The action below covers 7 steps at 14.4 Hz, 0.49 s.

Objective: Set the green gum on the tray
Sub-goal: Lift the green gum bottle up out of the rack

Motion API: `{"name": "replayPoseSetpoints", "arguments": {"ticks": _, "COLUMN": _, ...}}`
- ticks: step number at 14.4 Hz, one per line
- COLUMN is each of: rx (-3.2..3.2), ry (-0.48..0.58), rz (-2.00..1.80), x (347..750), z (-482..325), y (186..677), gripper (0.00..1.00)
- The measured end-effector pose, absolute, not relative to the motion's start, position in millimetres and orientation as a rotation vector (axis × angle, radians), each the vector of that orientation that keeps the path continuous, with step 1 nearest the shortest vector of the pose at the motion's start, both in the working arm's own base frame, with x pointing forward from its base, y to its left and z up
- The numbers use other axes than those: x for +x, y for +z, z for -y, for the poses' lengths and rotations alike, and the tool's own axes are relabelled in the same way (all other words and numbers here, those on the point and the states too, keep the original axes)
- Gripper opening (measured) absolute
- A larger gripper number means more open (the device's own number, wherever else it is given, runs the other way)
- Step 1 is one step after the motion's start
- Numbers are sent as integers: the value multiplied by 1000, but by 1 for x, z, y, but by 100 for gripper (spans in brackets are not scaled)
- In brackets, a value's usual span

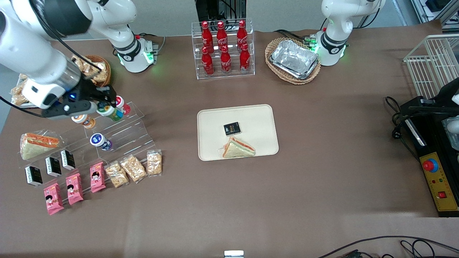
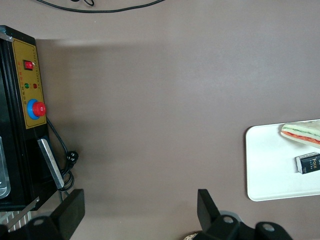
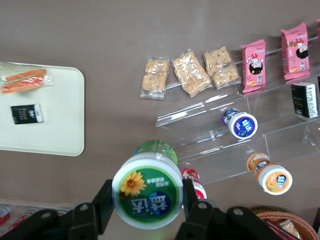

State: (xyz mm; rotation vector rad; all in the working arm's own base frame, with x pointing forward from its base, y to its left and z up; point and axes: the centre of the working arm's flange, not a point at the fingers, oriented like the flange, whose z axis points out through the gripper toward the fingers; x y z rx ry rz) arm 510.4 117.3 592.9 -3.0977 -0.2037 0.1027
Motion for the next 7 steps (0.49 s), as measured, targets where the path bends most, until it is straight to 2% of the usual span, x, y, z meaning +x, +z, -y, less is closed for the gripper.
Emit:
{"name": "replayPoseSetpoints", "arguments": {"ticks": 4, "rx": -3068, "ry": 90, "rz": 101, "x": 509, "z": -142, "y": 616, "gripper": 59}}
{"name": "replayPoseSetpoints", "arguments": {"ticks": 7, "rx": -3076, "ry": 122, "rz": -55, "x": 488, "z": -212, "y": 612, "gripper": 59}}
